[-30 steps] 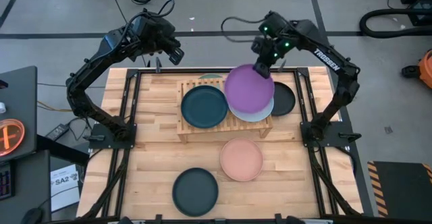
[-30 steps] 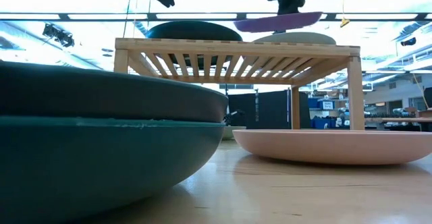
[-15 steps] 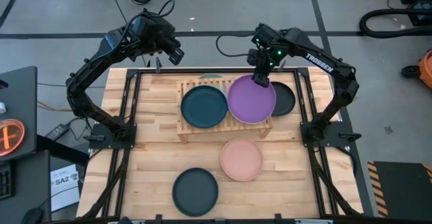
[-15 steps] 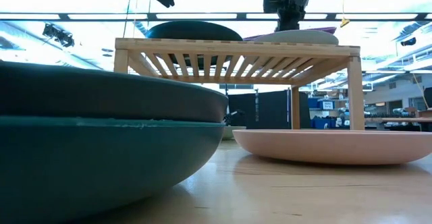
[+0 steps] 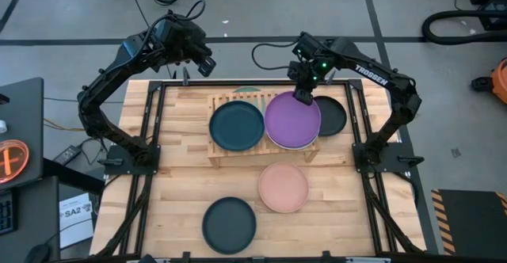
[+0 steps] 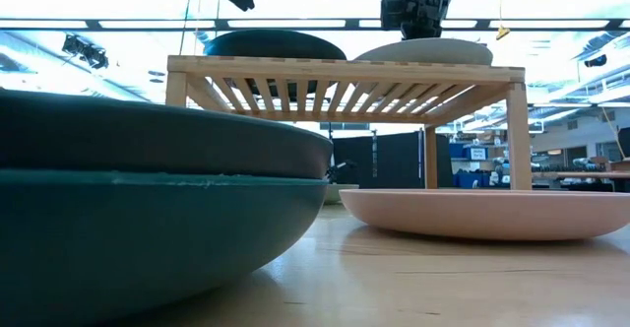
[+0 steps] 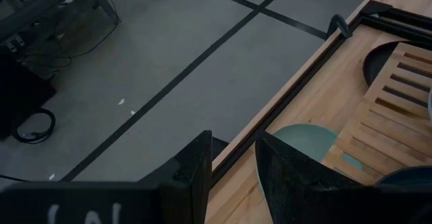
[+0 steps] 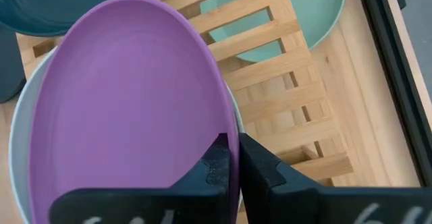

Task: Place and stack plates onto a shelf
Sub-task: Stack the purple plate on top of the light blue plate on the shelf, then stack the top black plate on top of the black plate on the shelf

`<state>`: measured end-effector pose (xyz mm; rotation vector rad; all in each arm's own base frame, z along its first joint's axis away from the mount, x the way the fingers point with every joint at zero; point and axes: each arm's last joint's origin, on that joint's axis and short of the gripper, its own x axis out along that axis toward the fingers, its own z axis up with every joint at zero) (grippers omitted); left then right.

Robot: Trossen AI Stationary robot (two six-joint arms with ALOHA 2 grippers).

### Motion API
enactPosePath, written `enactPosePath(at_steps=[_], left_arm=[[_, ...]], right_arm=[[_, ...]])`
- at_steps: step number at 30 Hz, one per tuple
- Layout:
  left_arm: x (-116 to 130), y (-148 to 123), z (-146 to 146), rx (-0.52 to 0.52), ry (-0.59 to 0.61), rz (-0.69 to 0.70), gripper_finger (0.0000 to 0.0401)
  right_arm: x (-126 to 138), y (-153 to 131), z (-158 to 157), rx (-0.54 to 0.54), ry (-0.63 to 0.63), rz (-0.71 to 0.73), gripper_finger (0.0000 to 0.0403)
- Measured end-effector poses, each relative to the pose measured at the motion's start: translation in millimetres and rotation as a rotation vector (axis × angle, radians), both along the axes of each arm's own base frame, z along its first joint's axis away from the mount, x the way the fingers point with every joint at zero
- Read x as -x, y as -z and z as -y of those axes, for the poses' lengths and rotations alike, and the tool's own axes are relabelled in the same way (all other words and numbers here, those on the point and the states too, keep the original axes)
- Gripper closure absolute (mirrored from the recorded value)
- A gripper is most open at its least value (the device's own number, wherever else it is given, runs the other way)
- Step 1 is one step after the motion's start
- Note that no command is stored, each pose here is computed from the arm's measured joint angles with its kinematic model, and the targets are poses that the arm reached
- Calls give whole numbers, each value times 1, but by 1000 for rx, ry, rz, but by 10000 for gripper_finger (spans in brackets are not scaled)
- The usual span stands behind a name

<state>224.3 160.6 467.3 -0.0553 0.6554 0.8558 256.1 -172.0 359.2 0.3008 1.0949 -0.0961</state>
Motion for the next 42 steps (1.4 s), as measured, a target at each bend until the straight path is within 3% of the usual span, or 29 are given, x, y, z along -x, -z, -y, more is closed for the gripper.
enactPosePath(at_steps=[15,22,30,36,42], left_arm=[[0,0,0,1,-1,1,280],[0,0,0,-2,2,-3,280],[5,-2,3,-16,23,-30,280],[17,-1,15,75,153,-66,280],[23,1,28,191,297,-59,280]], right_arm=[[0,0,1,10,2,-6,349],[1,0,1,9,11,-10,302],[3,1,4,107,63,-86,259],[14,-3,13,95,114,-66,260],[40,-22,16,149,147,-8,260]])
